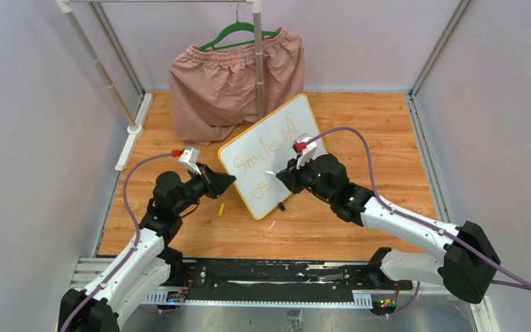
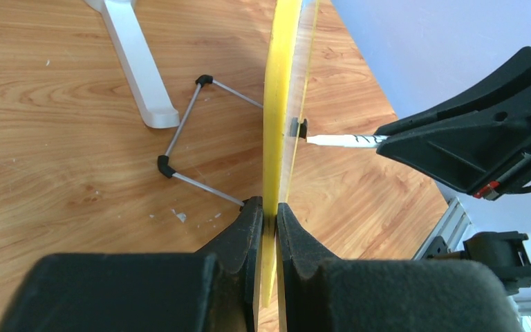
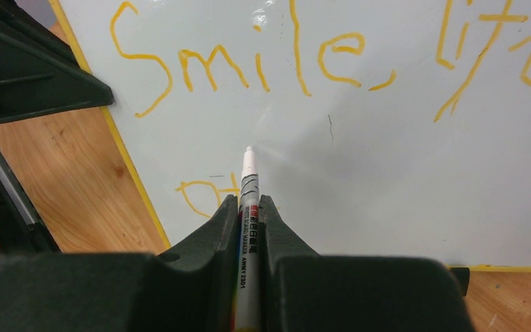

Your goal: Write a sentence on the whiteboard

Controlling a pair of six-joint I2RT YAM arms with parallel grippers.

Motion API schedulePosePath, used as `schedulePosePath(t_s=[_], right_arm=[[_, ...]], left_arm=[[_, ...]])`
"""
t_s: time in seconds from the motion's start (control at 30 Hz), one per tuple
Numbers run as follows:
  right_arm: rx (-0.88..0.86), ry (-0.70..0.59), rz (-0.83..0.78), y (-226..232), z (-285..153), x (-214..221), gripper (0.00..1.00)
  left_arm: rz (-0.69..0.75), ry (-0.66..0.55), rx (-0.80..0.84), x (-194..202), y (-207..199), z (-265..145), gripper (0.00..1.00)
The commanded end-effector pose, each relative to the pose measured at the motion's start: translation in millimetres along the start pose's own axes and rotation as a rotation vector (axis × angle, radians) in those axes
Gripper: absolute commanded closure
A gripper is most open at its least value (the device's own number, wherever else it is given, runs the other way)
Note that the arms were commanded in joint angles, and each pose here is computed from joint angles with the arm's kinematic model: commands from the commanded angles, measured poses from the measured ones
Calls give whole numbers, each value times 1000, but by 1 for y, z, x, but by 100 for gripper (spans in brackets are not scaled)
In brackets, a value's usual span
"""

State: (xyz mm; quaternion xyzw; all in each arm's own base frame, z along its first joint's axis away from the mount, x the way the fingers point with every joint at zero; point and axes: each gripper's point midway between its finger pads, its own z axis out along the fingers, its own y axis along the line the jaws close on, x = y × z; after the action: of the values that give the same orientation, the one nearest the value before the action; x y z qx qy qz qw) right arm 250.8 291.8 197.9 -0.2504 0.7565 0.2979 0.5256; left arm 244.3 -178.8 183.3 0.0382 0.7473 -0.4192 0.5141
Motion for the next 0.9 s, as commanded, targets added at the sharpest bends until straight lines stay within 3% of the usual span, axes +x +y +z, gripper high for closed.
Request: schedulePosePath(t_s=[0.0,0.87], right_arm=[[49,-74,16,-11,7,-28,100],[91,78,70,-25,1,37,100]], left_arm=[[21,-39,49,-10,-12,-1,100],[24,-42,49,-12,-13,-1,100]])
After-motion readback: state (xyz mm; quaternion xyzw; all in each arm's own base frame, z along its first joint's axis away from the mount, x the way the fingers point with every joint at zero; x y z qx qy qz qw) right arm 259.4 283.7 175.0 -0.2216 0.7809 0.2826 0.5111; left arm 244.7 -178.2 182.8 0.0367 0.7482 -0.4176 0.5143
